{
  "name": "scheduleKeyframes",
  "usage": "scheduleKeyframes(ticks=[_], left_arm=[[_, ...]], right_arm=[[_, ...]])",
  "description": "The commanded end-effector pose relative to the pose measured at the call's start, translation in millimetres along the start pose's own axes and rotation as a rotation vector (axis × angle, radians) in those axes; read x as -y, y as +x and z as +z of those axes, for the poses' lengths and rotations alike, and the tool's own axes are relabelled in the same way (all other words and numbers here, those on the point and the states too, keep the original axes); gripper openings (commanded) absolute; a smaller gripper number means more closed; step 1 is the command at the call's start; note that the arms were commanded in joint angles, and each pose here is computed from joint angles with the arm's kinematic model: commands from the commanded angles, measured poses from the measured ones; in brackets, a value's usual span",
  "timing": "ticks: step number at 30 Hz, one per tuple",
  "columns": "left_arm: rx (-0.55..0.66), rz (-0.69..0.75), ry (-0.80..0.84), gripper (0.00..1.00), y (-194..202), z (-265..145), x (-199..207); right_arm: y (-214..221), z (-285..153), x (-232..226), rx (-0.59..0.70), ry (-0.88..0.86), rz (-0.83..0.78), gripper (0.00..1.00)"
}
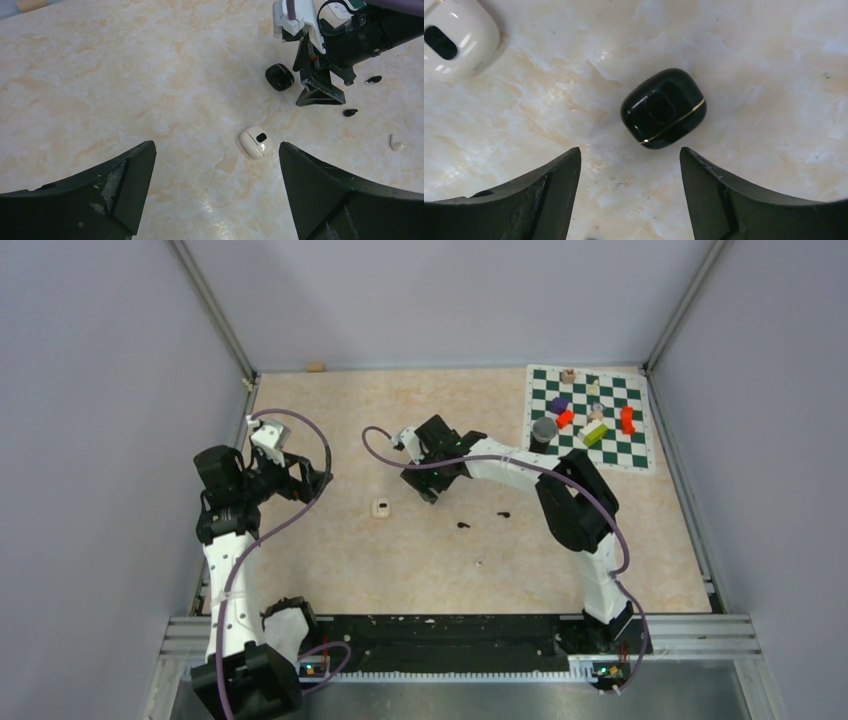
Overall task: Insert the wireless bluetooth earbuds into the charging case
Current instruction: Pick up the charging case.
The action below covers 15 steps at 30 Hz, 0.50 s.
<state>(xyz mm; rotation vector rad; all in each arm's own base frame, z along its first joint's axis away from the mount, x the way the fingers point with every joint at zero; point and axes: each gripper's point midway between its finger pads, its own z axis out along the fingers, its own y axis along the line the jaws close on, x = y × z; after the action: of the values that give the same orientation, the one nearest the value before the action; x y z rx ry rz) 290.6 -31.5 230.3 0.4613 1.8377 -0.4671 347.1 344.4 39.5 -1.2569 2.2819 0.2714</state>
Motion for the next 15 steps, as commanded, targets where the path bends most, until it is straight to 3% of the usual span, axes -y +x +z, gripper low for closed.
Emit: scheduleKeyframes(ticks=[1, 15], left_arm=[[0.036, 0.029, -0.008, 0.99, -9.6, -1.7, -2.2], [0.033, 0.028, -0.011, 0.99, -8.7, -1.3, -3.4]], right_arm=[[-23.4, -6.4, -21.9, 0.035, -0.11, 0.088, 0.73], [-22.3, 7.1, -14.2, 0.018, -0.05, 0.168, 0.82]])
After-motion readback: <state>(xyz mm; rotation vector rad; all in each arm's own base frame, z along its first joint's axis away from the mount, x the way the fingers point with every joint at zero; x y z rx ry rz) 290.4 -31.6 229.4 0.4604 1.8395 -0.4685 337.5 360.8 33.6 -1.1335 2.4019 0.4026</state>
